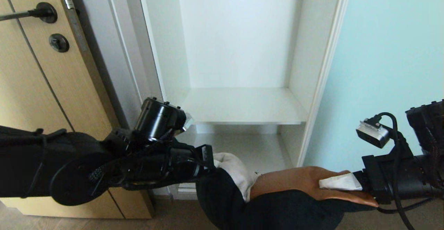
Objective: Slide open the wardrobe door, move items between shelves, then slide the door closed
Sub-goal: Place the pillow on the lower shelf
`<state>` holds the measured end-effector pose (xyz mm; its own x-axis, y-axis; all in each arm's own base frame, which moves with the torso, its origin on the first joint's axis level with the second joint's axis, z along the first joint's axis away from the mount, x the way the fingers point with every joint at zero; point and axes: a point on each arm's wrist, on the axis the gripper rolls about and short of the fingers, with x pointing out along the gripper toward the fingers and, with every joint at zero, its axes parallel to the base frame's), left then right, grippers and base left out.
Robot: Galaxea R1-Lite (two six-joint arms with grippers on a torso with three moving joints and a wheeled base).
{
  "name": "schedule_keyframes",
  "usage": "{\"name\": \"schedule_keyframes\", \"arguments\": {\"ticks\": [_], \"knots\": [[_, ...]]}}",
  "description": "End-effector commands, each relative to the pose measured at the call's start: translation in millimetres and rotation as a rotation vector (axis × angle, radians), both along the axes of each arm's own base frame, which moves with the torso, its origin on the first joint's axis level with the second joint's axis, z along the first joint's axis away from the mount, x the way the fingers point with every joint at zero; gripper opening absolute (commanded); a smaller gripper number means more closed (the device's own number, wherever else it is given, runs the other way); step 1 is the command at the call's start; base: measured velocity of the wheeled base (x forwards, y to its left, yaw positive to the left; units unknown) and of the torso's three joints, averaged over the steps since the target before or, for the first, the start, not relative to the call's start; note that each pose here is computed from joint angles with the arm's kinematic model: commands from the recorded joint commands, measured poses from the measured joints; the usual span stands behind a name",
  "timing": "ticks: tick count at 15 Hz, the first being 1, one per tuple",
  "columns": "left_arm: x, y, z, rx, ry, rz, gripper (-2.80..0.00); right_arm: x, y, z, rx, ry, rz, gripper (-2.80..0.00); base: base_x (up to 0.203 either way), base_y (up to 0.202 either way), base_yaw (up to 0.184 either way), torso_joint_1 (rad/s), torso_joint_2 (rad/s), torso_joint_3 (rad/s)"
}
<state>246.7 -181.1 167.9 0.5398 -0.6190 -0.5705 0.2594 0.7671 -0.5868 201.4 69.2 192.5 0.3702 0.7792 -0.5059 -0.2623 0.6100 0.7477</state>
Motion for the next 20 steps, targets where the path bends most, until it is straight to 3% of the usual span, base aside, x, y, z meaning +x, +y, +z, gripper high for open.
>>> {"name": "schedule_keyframes", "arguments": {"ticks": [1,10,20], "knots": [[4.3,-8.1,-10.5,0.037,0.011,0.019,-2.80,1.6,0.7,-2.1,0.001,0.013,0.004,-2.80,0.000,0.000,0.000,0.000,0.00,0.000],[2.5,-7.4,-6.5,0.010,-0.012,0.021,-2.80,6.3,2.0,-5.5,-0.003,0.025,0.005,-2.80,0.000,0.000,0.000,0.000,0.00,-0.008],[9.6,-12.0,-3.3,-0.001,-0.026,0.022,-2.80,28.9,8.0,-15.8,0.001,0.001,0.003,-2.80,0.000,0.000,0.000,0.003,0.00,-0.183]]}}
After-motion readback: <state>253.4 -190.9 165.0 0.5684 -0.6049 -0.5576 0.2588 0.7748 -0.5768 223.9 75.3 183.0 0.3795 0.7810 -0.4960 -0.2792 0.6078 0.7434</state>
